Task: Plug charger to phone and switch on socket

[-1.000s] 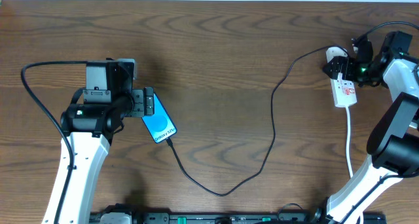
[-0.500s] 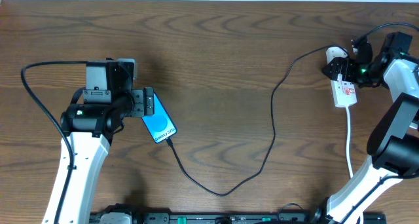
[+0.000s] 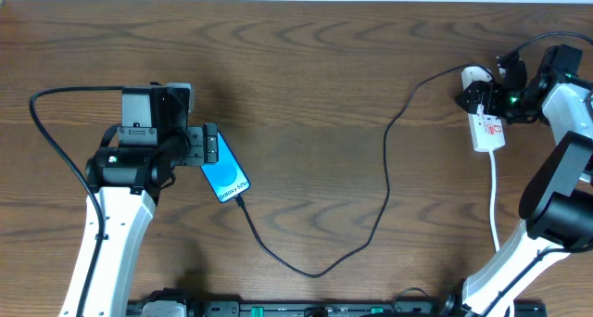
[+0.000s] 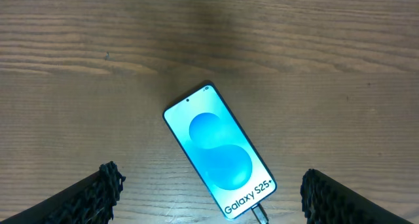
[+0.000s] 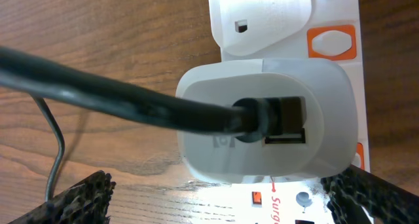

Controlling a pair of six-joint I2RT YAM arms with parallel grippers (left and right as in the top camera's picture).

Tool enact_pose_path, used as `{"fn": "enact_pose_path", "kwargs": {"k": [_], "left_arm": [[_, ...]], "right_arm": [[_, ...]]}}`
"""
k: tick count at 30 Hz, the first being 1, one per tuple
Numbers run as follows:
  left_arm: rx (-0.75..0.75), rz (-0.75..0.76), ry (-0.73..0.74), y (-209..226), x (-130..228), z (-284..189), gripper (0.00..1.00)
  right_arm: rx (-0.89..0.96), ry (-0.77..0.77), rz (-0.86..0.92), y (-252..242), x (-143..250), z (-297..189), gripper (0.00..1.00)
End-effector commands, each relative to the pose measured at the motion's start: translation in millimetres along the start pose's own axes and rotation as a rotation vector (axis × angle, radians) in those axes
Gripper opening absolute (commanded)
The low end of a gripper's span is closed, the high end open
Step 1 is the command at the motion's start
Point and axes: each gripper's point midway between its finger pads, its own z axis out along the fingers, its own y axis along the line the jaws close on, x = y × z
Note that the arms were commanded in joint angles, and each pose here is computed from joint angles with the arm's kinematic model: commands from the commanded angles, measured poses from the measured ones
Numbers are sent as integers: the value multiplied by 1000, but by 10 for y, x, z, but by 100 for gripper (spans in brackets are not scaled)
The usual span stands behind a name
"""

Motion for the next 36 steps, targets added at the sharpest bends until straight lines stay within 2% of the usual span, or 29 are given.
{"fn": "enact_pose_path", "kwargs": {"k": [1, 12, 20, 28, 36], "left_arm": [[-11, 17, -7, 12, -7, -19, 90], [-11, 17, -7, 12, -7, -19, 90], [-11, 17, -7, 12, -7, -19, 90], [-11, 17, -7, 12, -7, -19, 90], [-11, 17, -7, 12, -7, -19, 90]], "right_arm": [[-92, 120, 97, 189, 343, 192, 99], [42, 5, 100, 8, 64, -429, 99], [196, -132, 34, 134, -131, -1216, 99], [322, -247, 41, 316, -110, -1938, 99], [398, -263, 91, 281, -34, -2126, 99]]}}
